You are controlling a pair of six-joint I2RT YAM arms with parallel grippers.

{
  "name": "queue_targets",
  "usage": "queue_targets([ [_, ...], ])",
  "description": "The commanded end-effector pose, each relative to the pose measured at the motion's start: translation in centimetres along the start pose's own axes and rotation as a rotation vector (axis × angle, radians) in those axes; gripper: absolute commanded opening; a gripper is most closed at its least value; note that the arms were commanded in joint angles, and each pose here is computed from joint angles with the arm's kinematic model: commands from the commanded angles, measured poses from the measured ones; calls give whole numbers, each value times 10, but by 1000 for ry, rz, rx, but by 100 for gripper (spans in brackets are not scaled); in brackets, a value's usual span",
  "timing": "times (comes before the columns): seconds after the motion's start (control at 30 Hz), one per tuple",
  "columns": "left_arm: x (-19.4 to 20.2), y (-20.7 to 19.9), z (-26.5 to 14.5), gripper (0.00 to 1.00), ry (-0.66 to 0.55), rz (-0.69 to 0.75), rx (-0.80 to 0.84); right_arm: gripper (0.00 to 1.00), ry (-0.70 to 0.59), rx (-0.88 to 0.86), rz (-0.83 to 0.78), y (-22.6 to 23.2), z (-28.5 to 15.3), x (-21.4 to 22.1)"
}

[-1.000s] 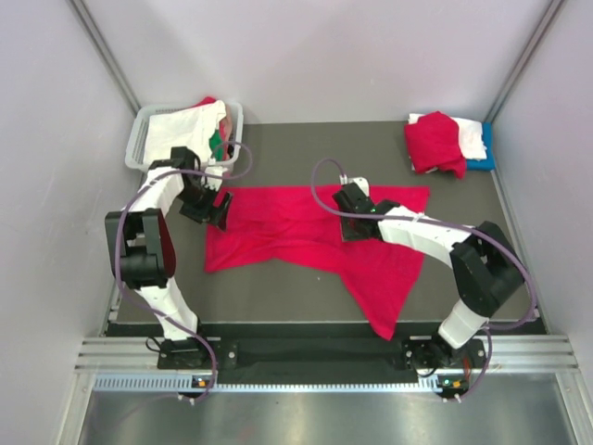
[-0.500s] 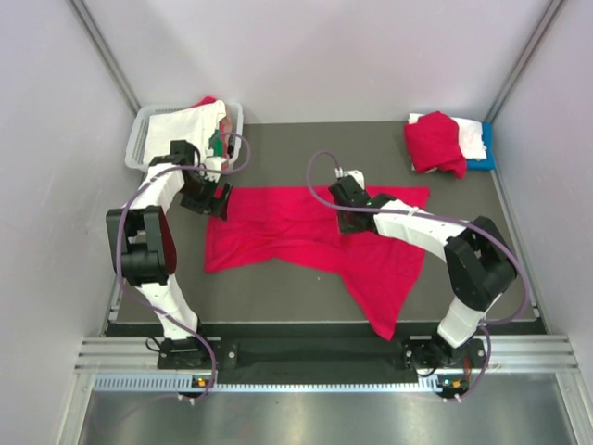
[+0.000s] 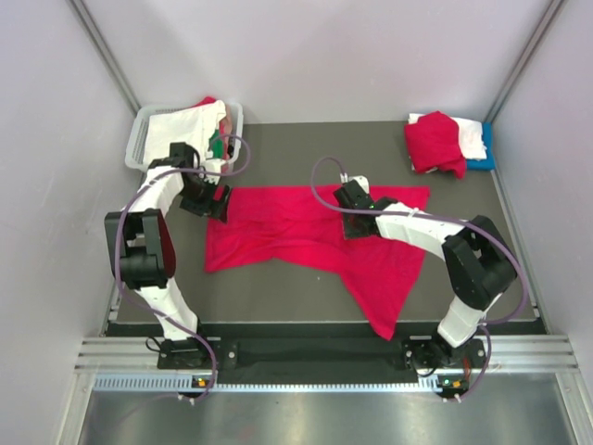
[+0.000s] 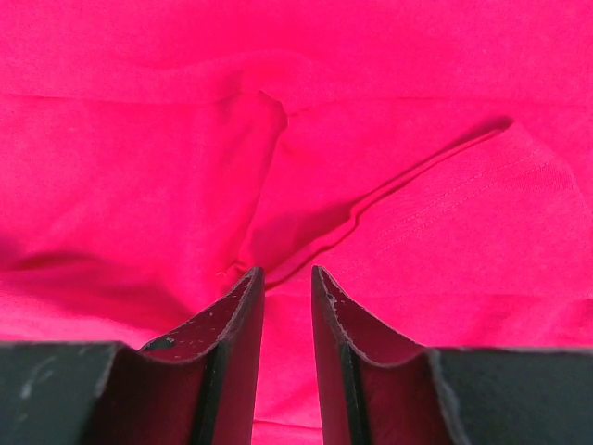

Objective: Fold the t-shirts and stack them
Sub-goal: Flatten the tshirt out

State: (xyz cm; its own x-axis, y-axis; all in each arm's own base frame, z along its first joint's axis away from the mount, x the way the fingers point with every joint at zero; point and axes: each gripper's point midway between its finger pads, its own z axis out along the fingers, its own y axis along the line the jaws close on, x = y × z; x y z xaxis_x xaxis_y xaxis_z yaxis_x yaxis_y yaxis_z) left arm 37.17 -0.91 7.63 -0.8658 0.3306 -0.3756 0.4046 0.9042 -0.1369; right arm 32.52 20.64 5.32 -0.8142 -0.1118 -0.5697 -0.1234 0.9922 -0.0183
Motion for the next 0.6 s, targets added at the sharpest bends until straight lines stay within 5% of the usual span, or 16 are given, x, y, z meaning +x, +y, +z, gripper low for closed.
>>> queue_targets([
  [0.0,-16,1,-18,93,-79,12,-30,28,-13,-5,16,-1,5,-2],
  [0.3,-22,-4,-9,93,-70,-1,-14,28,43,-15,32,0,15,21],
  [0.57,17,-16,14,91,65,-24,-18,23,48,-14,35,-1,17,27],
])
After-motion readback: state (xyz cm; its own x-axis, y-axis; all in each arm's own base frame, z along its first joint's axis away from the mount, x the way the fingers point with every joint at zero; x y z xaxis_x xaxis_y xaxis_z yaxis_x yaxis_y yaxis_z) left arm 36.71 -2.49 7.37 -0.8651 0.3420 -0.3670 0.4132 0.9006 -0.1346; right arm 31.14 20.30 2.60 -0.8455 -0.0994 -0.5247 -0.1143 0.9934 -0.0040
